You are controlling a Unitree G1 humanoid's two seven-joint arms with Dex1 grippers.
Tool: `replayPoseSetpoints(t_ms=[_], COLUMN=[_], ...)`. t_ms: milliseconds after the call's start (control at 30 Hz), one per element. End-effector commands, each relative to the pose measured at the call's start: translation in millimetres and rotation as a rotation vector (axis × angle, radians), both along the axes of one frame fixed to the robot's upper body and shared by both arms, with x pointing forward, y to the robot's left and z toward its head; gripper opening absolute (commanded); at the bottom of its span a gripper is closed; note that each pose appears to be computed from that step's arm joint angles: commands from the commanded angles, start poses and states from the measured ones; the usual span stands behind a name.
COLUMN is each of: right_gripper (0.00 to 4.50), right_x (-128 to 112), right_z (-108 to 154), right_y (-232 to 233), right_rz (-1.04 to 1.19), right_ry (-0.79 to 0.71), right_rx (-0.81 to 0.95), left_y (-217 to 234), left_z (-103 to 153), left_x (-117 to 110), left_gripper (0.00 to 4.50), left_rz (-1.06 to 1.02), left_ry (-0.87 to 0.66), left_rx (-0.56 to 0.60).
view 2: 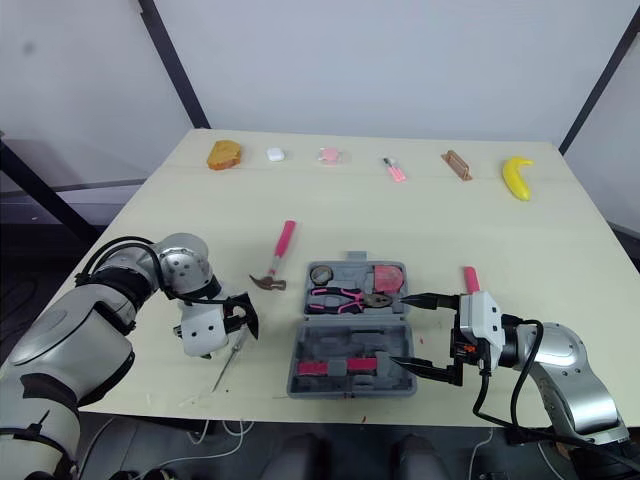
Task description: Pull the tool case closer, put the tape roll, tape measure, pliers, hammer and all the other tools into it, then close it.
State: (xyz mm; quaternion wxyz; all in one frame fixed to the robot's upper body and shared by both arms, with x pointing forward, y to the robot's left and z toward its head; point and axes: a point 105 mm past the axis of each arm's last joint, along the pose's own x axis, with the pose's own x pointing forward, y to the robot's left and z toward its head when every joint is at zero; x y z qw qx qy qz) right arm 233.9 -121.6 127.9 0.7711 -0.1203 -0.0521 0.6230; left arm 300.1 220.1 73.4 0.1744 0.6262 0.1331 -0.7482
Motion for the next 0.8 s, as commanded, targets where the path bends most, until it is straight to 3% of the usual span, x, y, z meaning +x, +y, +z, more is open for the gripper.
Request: replayPoseSetpoints(t_ms=[33,300,433,500,567,600,633,700,800], right_gripper=[4.5,4.5,4.5,4.5,4.5,4.5,4.5,4.5,4.5], right_x=[-2,-3,-3,-3,-3,-3,-3,-3,-3], right_z=[7,4,4,4,3,3,3,3,2], right_y=[1,2,1,0,-1,-1,-1,-2,-2], right_rz=[0.008,0.007,0.003,-0.002,-0.005,-0.005,-0.006,-0.007,-0.007], right_ry=[-0.04,-0.041,-0.043,-0.044,-0.045,-0.045,-0.046,-0.048,-0.048], right_rx=[0.012,0.01,0.007,0.003,0.0,-0.001,-0.001,-0.002,-0.003], left_y=[-2,-6,-13,-14,-14,-13,-13,-11,-10], left_z=[3,0,-5,-10,-13,-15,-16,-20,-23], left_x=[6,14,13,9,6,4,2,-2,-8], left_gripper=[4.41,4.41,3.21,2.24,1.55,1.48,0.83,0.21,0.03], left_rz=[-0.018,-0.045,-0.068,-0.093,-0.099,-0.101,-0.104,-0.114,-0.121], left_ry=[-0.043,-0.09,-0.088,-0.069,-0.053,-0.046,-0.038,-0.015,0.01], left_rx=[-0.005,0.01,-0.011,-0.017,-0.019,-0.018,-0.02,-0.021,-0.024])
